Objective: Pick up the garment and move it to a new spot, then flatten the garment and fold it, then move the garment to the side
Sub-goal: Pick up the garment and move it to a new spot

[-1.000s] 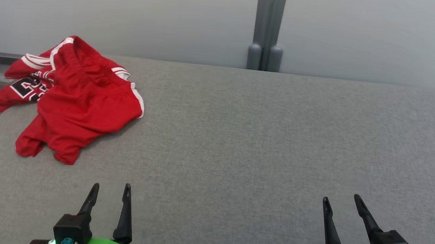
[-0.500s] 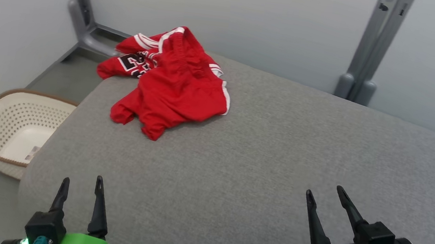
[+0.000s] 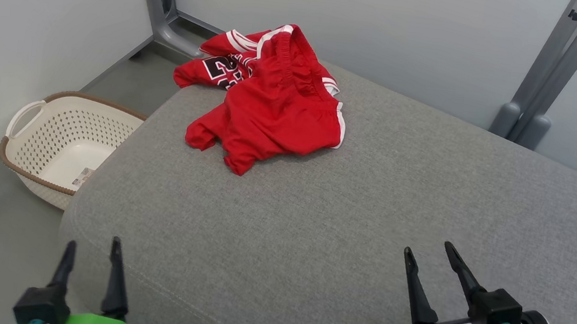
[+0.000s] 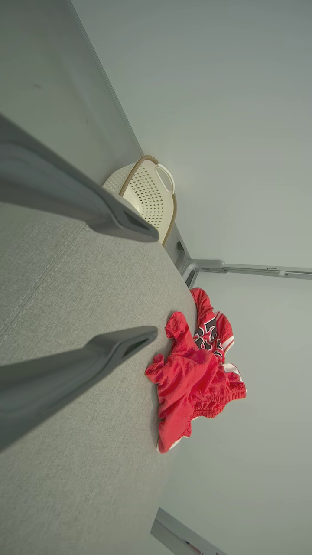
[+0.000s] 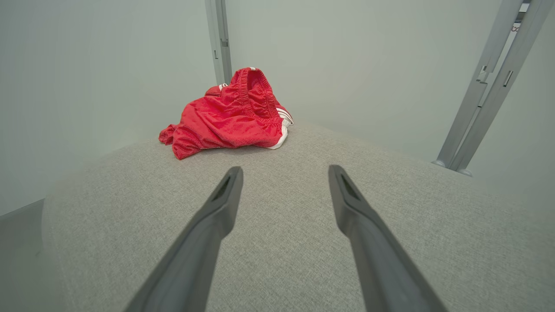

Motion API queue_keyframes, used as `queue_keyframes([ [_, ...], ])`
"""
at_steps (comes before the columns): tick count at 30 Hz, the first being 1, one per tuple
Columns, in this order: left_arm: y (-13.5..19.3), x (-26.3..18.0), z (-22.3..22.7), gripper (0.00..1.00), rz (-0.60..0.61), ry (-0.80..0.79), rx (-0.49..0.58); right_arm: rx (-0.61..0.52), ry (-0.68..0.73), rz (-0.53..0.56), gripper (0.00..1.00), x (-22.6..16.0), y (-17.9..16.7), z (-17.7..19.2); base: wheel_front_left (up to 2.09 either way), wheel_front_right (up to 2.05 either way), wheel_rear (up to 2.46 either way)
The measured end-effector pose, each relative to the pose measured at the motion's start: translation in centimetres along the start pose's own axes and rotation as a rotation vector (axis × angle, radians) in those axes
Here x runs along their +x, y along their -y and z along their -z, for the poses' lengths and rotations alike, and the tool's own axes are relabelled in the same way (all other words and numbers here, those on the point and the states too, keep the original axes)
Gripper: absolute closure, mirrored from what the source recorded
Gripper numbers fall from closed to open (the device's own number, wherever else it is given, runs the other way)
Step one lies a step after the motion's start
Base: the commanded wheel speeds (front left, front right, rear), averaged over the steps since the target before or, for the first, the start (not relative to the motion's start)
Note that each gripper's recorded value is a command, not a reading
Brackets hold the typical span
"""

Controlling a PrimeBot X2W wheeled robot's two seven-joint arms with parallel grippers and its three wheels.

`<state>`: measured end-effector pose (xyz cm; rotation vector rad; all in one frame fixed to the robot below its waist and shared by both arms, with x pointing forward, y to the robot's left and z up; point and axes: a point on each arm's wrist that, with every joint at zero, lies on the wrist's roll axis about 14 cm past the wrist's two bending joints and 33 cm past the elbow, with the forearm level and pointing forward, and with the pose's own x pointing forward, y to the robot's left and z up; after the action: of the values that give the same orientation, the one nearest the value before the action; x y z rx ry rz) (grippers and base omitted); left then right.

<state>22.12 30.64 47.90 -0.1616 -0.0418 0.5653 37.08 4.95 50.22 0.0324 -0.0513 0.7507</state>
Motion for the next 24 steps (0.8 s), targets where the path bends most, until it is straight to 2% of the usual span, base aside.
queue_keyframes([
  [5, -3.4, 1.3, -2.9, 0.0, -0.055, 0.076, 0.046, -0.014, -0.011, 0.033, 0.0, -0.9, 1.0, 0.3, 0.0, 0.0, 0.0],
  [10, -3.1, 5.7, -10.4, 0.0, 0.005, 0.25, 0.162, -0.069, 0.018, 0.065, 0.0, -0.6, 2.5, -0.6, 0.0, 0.0, 0.0],
  [13, -0.7, 8.9, -15.2, 0.0, 0.086, 0.345, 0.23, -0.104, 0.037, 0.097, 0.0, -0.2, 4.0, -1.1, 0.0, 0.0, 0.0],
  [19, 5.9, 15.4, -20.4, 0.0, 0.266, 0.394, 0.36, -0.132, 0.046, 0.162, 0.0, -0.1, 6.9, -1.1, 0.0, 0.0, 0.0],
  [20, 6.9, 16.7, -20.9, 0.0, 0.281, 0.391, 0.365, -0.132, 0.038, 0.181, 0.0, -0.3, 7.6, -0.7, 0.0, 0.0, 0.0],
  [22, 8.6, 19.1, -21.2, 0.0, 0.305, 0.369, 0.304, -0.128, 0.02, 0.212, 0.0, -0.8, 8.7, 0.1, 0.0, 0.0, 0.0],
  [24, 10.4, 21.5, -19.6, 0.0, 0.334, 0.293, 0.267, -0.125, -0.014, 0.242, 0.0, -1.4, 9.9, 1.3, 0.0, 0.0, 0.0],
])
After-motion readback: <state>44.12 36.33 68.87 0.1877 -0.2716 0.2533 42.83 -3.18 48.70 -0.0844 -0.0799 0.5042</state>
